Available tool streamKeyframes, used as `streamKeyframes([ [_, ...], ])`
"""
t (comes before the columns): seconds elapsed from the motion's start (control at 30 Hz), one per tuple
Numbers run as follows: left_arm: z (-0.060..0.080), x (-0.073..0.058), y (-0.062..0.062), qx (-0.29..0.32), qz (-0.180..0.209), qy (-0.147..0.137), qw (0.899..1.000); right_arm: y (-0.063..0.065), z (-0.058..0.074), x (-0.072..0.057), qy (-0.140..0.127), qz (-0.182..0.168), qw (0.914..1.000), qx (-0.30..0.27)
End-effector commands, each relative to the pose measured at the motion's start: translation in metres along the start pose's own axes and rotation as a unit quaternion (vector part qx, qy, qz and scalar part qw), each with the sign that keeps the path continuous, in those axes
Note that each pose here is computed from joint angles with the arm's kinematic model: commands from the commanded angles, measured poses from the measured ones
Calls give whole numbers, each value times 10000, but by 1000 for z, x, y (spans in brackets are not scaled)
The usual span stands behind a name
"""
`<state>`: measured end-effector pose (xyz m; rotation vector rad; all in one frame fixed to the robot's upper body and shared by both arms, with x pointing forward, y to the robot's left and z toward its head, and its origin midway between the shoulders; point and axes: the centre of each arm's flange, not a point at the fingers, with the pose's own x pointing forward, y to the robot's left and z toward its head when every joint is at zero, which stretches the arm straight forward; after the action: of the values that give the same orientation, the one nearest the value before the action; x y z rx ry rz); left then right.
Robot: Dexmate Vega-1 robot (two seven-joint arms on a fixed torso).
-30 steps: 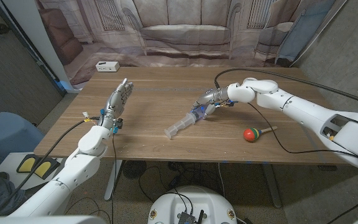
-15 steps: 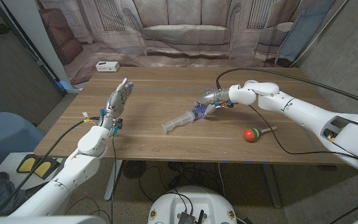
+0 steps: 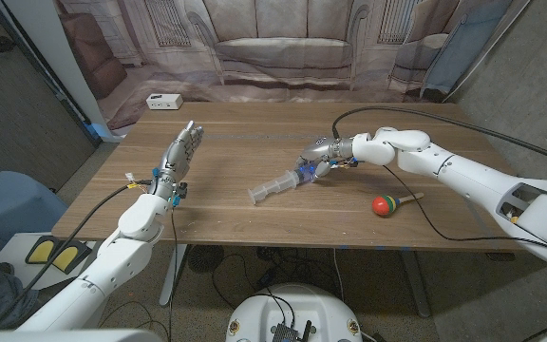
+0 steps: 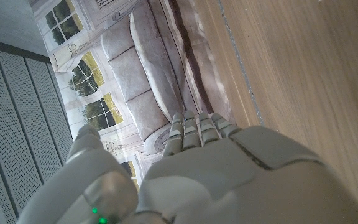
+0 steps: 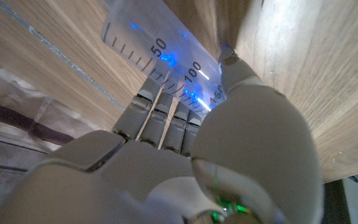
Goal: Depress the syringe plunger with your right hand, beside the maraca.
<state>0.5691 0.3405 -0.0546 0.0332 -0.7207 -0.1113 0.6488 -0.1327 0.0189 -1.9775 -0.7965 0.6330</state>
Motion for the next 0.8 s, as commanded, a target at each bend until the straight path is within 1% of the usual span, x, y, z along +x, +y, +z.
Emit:
streamKeyframes([
  [0.03,2,-3,-1,18,-9,-38,10000,-10,5,-8,-38,-452,9989,-117],
  [0.23,4,-1,-2,25,-37,-41,10000,-17,5,-16,44,-804,9967,-95],
  [0.33,4,0,-2,25,-51,-53,10000,-18,5,-19,78,-896,9959,-41],
  [0.67,2,0,-3,-7,-51,-53,10000,-16,2,-25,159,-1110,9933,295],
  [0.8,2,0,-3,-13,-65,-58,10000,-16,0,-27,197,-1187,9909,607],
])
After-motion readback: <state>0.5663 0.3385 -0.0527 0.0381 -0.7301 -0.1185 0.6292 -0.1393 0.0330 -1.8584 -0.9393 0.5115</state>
